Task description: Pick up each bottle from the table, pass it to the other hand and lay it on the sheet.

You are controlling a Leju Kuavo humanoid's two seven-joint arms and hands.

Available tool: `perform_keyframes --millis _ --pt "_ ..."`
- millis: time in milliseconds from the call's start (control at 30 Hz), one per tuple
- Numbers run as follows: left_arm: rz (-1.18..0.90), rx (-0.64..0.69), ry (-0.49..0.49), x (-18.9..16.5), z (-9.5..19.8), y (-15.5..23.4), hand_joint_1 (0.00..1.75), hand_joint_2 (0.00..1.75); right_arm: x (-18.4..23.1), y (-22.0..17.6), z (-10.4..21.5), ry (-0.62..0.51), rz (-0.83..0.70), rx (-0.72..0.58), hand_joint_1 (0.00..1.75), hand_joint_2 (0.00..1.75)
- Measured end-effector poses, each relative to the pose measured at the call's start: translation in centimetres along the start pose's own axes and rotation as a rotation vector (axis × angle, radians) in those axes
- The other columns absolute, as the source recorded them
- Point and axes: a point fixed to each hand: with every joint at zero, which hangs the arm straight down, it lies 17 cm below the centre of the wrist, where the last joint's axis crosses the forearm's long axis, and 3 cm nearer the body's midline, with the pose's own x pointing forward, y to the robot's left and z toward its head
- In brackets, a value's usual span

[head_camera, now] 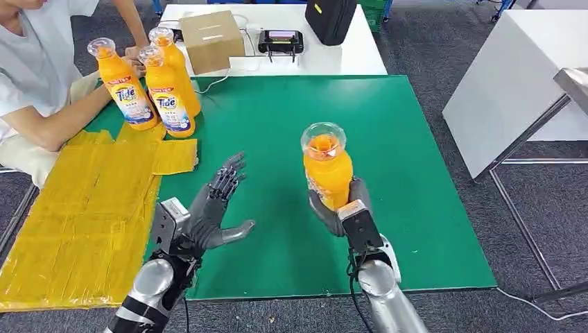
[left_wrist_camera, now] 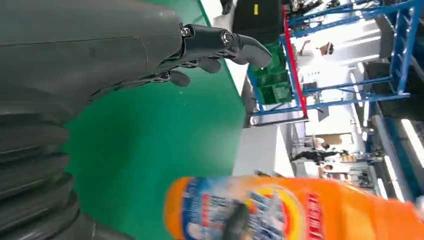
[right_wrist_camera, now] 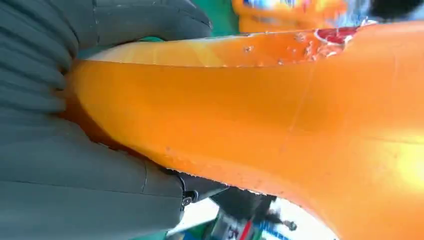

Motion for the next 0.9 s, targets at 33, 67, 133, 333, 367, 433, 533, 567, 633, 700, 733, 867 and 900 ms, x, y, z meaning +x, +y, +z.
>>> perform_keyframes --millis 33,67,133,333,367,433,533,567,633,700,733,867,900 --pt "0.011 -0.008 -0.006 0.2 -0.1 -0.1 0.0 1.75 -0.1 1.6 0.1 0.001 0.001 0.059 1.59 1.75" --pt "0.018 -0.015 -0.011 0.4 -0.2 -0.3 0.0 1.75 -0.2 3.2 0.3 0.001 0.003 0.113 1.59 1.75" --pt "0.02 -0.025 -0.019 0.7 -0.4 -0.5 0.0 1.75 -0.4 6.2 1.0 0.005 0.006 0.206 1.62 1.75" --pt "0.005 -0.027 -0.03 1.1 -0.6 -0.5 0.0 1.75 -0.5 10.1 2.0 0.007 0.008 0.318 1.64 1.75" --pt "-0.009 -0.02 -0.031 1.1 -0.6 -0.4 0.0 1.75 -0.5 10.7 2.2 0.007 0.007 0.338 1.64 1.75" --pt "-0.038 -0.005 -0.04 1.2 -0.7 -0.1 0.0 1.75 -0.2 12.0 2.4 0.003 0.003 0.371 1.66 1.75" --pt "-0.077 0.014 -0.052 1.3 -0.8 0.2 0.0 1.75 -0.1 13.2 2.4 0.001 0.012 0.407 1.61 1.75" --pt "-0.085 0.016 -0.055 1.4 -0.8 0.2 0.0 1.75 -0.1 13.5 2.4 0.001 0.018 0.417 1.61 1.75" --pt "-0.095 0.014 -0.059 1.5 -0.8 0.0 0.0 1.75 -0.1 14.0 2.4 0.0 0.03 0.432 1.61 1.75" --pt "-0.095 0.007 -0.06 1.5 -0.8 -0.3 0.0 1.75 -0.1 14.6 2.4 -0.004 0.043 0.452 1.61 1.75" --pt "-0.096 0.002 -0.062 1.6 -0.9 -0.5 0.0 1.75 -0.1 15.1 2.6 -0.005 0.046 0.464 1.61 1.75" --pt "-0.104 -0.006 -0.062 1.6 -0.9 -0.8 0.0 1.75 -0.2 15.5 2.7 -0.001 0.048 0.468 1.52 1.75" --pt "-0.108 -0.012 -0.062 1.5 -0.9 -1.0 0.0 1.75 -0.3 15.5 2.7 0.001 0.049 0.464 1.55 1.75"
